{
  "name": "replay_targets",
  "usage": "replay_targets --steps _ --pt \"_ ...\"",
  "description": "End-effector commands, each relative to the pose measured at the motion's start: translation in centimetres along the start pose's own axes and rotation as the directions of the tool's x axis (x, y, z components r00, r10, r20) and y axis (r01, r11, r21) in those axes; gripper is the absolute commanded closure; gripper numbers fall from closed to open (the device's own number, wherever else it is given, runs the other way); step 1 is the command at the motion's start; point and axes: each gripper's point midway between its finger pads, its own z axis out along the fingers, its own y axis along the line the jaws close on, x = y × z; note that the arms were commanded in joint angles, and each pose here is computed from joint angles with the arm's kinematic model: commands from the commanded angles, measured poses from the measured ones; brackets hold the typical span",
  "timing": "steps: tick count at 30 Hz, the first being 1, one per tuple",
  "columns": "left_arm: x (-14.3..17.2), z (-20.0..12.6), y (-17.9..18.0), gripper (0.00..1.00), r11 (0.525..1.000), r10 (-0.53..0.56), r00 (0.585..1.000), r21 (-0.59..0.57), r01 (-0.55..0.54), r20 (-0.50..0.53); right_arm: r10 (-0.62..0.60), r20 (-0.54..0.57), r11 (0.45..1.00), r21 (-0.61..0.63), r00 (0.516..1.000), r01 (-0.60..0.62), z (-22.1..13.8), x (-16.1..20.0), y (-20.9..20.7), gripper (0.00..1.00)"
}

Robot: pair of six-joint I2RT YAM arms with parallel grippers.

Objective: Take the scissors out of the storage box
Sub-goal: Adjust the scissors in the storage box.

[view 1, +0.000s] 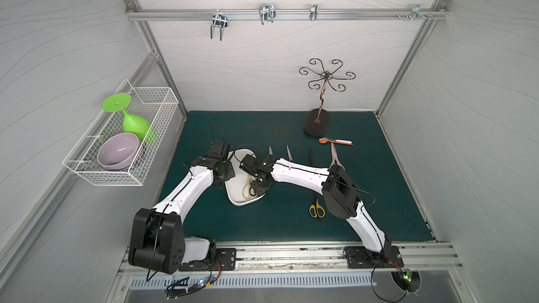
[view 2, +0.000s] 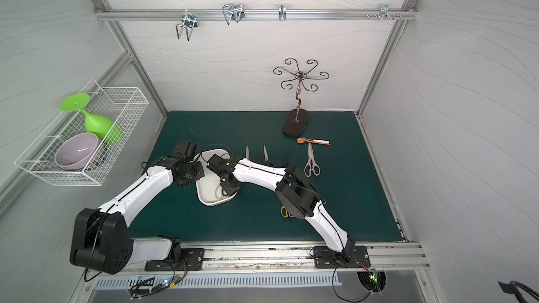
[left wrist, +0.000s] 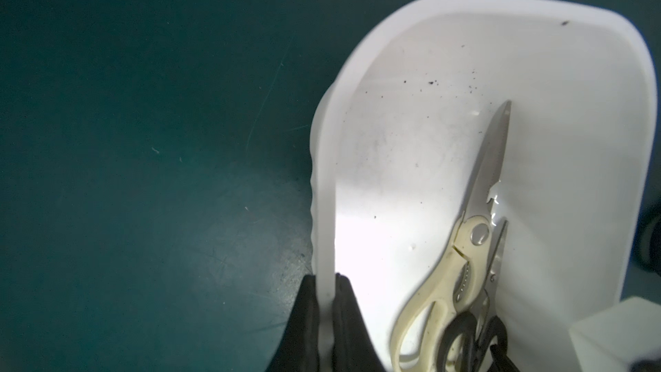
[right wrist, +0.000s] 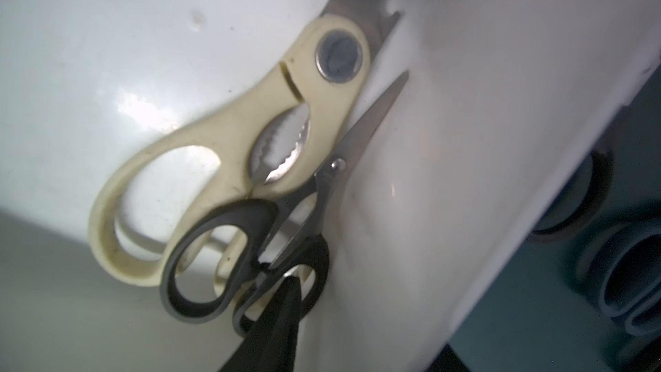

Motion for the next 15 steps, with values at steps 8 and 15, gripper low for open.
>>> replay_targets --steps 8,15 --pt "1.4 1.8 -0.7 1.00 0.992 -0.121 0.991 0.028 0.123 -0.065 0.132 0.112 0.990 -0.061 0.985 -0.126 -6.6 -2.3 -3.6 0.55" --pt "3.7 2.7 0.3 1.00 0.973 -0.230 0.965 -0.019 0.230 -0.124 0.157 0.111 0.984 -0.100 0.981 -0.146 -8.6 -2.0 -3.4 0.55"
